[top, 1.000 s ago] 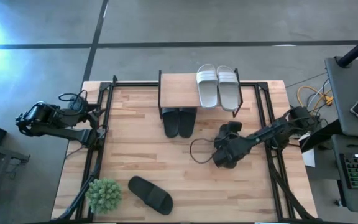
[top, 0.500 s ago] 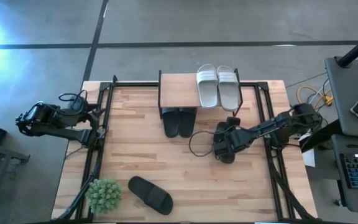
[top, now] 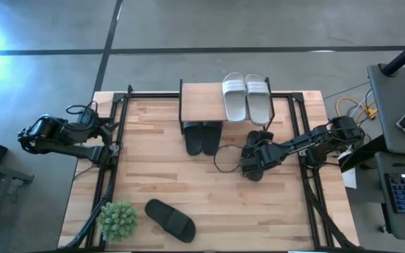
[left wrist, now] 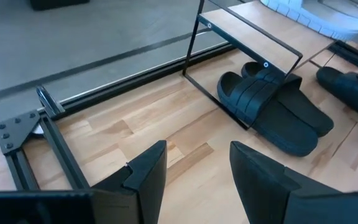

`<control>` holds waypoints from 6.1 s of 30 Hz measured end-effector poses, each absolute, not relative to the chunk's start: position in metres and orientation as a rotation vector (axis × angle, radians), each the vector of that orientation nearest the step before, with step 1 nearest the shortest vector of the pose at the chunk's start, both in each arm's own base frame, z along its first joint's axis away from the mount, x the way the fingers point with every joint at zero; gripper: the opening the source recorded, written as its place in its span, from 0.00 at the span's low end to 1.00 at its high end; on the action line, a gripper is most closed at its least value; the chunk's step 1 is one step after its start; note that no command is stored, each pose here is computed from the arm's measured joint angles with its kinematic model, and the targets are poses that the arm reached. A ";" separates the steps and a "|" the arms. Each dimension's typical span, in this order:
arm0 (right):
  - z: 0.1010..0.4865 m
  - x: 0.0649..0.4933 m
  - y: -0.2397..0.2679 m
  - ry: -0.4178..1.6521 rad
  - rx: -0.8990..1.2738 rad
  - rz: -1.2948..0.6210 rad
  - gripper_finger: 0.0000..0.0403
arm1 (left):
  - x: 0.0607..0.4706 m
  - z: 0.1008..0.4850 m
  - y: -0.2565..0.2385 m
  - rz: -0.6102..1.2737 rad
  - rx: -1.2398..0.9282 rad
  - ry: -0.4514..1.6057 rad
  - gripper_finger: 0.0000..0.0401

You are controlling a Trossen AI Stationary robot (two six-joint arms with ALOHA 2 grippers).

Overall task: Pick and place slides into the shelf
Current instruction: Put the black slide near the shelf

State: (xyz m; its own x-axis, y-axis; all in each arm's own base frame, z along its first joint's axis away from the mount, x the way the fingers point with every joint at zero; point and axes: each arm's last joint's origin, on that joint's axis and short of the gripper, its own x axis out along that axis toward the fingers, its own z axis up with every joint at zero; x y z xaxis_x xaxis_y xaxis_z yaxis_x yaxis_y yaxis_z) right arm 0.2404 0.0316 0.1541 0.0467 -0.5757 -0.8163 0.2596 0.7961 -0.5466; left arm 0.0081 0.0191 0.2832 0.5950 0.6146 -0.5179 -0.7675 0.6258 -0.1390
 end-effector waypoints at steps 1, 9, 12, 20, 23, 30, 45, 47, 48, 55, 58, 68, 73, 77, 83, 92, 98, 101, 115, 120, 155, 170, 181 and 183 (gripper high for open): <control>0.155 0.240 0.033 1.379 -0.259 -0.654 0.30 | 0.008 0.283 0.019 0.825 -0.372 0.450 0.40; 0.185 0.247 0.061 1.351 -0.109 -0.597 0.32 | 0.011 0.283 0.019 0.833 -0.375 0.461 0.40; 0.198 0.249 0.071 1.334 -0.125 -0.567 0.32 | 0.014 0.283 0.018 0.837 -0.367 0.474 0.40; 0.214 0.255 0.085 1.355 0.024 -0.490 0.32 | 0.021 0.284 0.016 0.817 -0.373 0.508 0.40; 0.223 0.266 0.100 1.348 0.186 -0.299 0.32 | 0.030 0.286 0.013 0.714 -0.452 0.518 0.40; 0.227 0.274 0.107 1.277 0.419 -0.331 0.32 | 0.078 0.282 -0.007 0.282 -0.724 0.633 0.40; 0.307 0.241 0.150 0.720 0.610 -0.509 0.32 | 0.190 0.242 -0.056 -0.029 -1.090 0.825 0.40; 0.319 0.234 0.154 0.639 0.654 -0.515 0.32 | 0.201 0.233 -0.070 -0.049 -1.121 0.862 0.40; 0.323 0.229 0.155 0.615 0.673 -0.519 0.32 | 0.205 0.227 -0.078 -0.047 -1.124 0.889 0.40; 0.342 0.209 0.160 0.547 0.730 -0.557 0.32 | 0.222 0.195 -0.122 0.001 -1.103 1.022 0.40; 0.344 0.206 0.160 0.555 0.727 -0.563 0.32 | 0.228 0.193 -0.133 -0.043 -1.120 0.975 0.40; 0.343 0.207 0.160 0.559 0.731 -0.567 0.32 | 0.222 0.171 -0.172 -0.041 -1.120 1.046 0.40; 0.343 0.207 0.160 0.579 0.701 -0.551 0.32 | 0.231 0.166 -0.183 -0.069 -1.224 0.973 0.40; 0.344 0.202 0.158 0.628 0.664 -0.533 0.32 | 0.245 0.156 -0.189 -0.012 -1.279 0.917 0.39; 0.355 0.185 0.149 0.608 0.673 -0.532 0.29 | 0.268 0.147 -0.200 0.040 -1.303 0.906 0.14; 0.380 0.152 0.117 0.370 0.798 -0.619 0.18 | 0.305 0.183 -0.171 0.253 -1.440 0.323 0.01; 0.386 0.128 0.092 0.252 0.862 -0.728 0.13 | 0.329 0.191 -0.138 0.485 -1.527 -0.014 0.01; 0.386 0.124 0.087 0.239 0.858 -0.750 0.13 | 0.347 0.188 -0.133 0.585 -1.606 -0.193 0.00; 0.381 0.131 0.093 0.257 0.796 -0.761 0.13 | 0.430 0.156 -0.136 0.725 -1.749 -0.303 0.11; 0.381 0.131 0.094 0.274 0.751 -0.750 0.13 | 0.418 0.159 -0.132 0.806 -1.615 -0.271 0.25; 0.383 0.132 0.092 0.205 0.691 -0.758 0.13 | 0.405 0.190 -0.109 0.734 -1.442 0.285 0.71; 0.382 0.132 0.092 0.222 0.679 -0.756 0.13 | 0.386 0.226 -0.114 0.429 -1.070 0.639 0.71; 0.382 0.132 0.092 0.230 0.661 -0.753 0.13 | 0.339 0.234 -0.112 0.263 -0.401 1.010 0.46; 0.381 0.132 0.092 0.231 0.659 -0.753 0.13 | 0.342 0.233 -0.113 0.194 -0.271 1.010 0.30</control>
State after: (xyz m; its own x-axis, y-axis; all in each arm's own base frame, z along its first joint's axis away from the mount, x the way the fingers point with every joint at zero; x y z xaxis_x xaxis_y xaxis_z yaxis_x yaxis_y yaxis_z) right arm 0.1323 0.0925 0.3815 0.7158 -0.5581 -0.4197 0.6974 0.5419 0.4690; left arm 0.3420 -0.1125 0.2327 0.5194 0.0351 -0.8538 -0.2839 0.9495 -0.1337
